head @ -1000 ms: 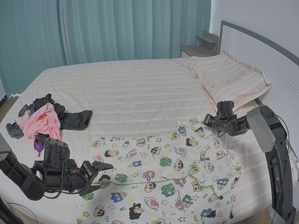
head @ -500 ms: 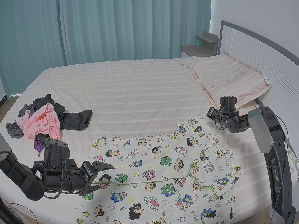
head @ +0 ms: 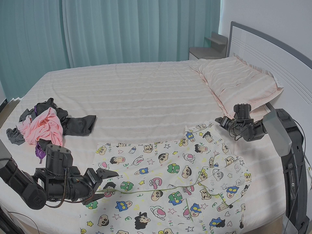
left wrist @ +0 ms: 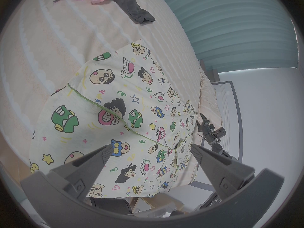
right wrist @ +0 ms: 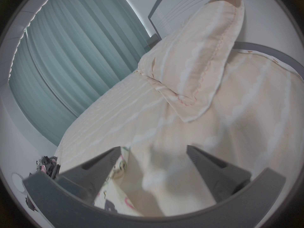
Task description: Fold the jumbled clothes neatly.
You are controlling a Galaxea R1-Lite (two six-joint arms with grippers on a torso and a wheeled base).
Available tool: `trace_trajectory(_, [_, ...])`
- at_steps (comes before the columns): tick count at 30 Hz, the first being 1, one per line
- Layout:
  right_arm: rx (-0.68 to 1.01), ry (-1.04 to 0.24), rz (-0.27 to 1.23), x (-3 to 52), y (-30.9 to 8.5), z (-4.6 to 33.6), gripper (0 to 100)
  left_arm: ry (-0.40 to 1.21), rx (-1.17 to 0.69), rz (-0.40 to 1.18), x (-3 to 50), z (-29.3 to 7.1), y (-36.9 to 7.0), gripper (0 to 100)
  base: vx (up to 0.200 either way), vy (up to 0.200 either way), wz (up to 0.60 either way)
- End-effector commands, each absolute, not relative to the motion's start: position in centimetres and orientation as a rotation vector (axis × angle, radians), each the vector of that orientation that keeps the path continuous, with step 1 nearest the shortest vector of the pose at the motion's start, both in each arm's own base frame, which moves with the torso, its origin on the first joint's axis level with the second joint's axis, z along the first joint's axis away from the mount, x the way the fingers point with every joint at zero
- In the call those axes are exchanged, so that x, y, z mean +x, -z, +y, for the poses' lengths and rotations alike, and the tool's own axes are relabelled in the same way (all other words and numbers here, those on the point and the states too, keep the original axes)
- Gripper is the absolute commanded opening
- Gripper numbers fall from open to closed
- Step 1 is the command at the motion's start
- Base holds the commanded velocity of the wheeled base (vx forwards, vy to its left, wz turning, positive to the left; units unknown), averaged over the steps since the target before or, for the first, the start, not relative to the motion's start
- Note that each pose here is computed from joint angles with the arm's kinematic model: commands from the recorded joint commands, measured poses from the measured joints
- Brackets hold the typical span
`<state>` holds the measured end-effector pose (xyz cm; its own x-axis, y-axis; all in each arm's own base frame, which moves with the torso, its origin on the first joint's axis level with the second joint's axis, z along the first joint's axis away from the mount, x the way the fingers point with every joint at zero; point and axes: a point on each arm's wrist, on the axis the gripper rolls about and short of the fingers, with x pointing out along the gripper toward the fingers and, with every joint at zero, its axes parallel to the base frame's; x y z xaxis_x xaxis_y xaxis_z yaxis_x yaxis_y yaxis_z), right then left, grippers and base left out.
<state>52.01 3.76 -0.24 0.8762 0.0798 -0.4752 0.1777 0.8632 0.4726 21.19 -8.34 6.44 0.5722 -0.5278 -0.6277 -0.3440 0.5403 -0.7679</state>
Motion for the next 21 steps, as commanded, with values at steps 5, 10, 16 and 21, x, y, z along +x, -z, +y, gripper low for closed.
trace_trajectory(5, [0.542, 0.031, 0.445, 42.4, -5.6, 2.8, 100, 0.140, -1.021, 1.015, 20.1, -8.4, -6.4, 100, -0.160, 0.000, 0.00])
trace_trajectory(10, [0.542, 0.020, 0.421, 38.5, -5.9, 2.7, 100, 0.145, -1.016, 1.010, 19.5, -8.2, -6.6, 100, -0.200, 0.000, 0.00])
trace_trajectory(16, [0.538, 0.021, 0.432, 32.1, -5.5, 2.7, 100, 0.118, -0.968, 0.961, 18.6, -7.8, -6.9, 100, -0.200, 0.000, 0.00])
trace_trajectory(21, [0.530, -0.002, 0.471, 28.0, -4.5, 3.4, 100, 0.121, -0.902, 0.981, 17.6, -7.6, -6.3, 100, -0.200, 0.000, 0.00])
